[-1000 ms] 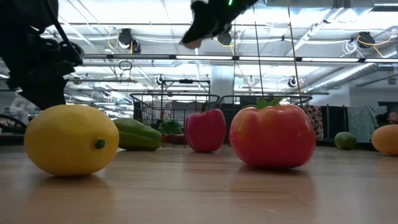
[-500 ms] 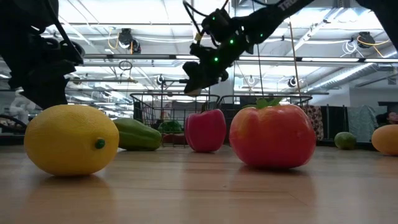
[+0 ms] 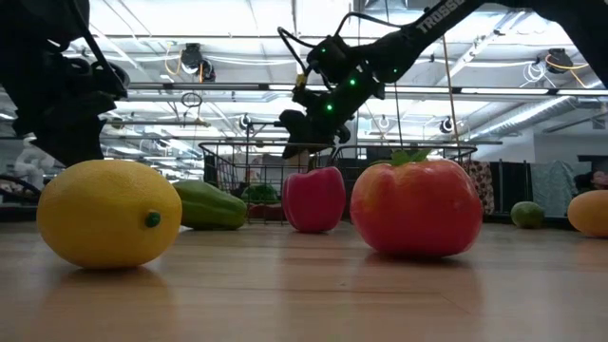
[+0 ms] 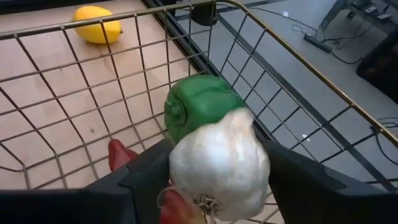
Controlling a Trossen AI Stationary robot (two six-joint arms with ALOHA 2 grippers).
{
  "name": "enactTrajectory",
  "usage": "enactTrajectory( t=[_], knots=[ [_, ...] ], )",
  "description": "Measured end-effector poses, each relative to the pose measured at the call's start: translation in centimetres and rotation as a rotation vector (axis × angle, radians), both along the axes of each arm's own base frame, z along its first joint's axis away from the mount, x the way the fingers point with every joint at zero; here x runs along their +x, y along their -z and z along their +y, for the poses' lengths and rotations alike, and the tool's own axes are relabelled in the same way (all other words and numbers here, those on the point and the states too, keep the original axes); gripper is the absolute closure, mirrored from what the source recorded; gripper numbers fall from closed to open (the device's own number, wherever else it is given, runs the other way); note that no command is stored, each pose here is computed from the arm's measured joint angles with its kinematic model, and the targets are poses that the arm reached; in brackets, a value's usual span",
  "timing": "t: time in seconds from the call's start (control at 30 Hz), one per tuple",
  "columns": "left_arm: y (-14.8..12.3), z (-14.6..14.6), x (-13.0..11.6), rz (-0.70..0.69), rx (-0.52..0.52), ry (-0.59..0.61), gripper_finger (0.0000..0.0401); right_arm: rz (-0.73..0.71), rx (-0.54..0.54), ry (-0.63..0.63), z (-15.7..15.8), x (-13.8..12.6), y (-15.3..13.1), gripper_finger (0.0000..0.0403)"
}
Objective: Sort produce into baskets
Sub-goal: Put the middle garlic into the left mesh basket, then put the left garlic into the left mesh basket
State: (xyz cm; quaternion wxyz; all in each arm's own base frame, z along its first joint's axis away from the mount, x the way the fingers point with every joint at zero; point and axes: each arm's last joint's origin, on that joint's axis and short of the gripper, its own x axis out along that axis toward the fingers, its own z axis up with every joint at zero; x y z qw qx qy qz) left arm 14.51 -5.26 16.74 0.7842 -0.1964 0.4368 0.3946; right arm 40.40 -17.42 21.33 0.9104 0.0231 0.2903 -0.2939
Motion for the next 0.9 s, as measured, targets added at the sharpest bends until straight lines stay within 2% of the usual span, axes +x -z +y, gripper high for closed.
enactTrajectory(
  t=[0.23,0.4,0.67,0.9],
  knots=[
    [0.0,0.0,0.0,0.000,0.000,0.000,0.0260,-0.009,-0.016,-0.010,0.4,-0.1,-0.9,0.0126],
    [0.0,0.0,0.0,0.001,-0.001,0.000,0.0260,-0.015,-0.045,-0.058,2.4,-1.1,-4.2,0.0125],
    [0.1,-0.4,-0.1,-0.004,-0.048,-0.010,0.0260,0.071,0.008,-0.168,8.9,-6.4,-11.0,0.0136],
    [0.0,-1.0,-0.4,-0.064,-0.043,-0.046,0.0260,0.162,0.164,-0.228,15.7,-10.3,-12.9,0.0144]
  ],
)
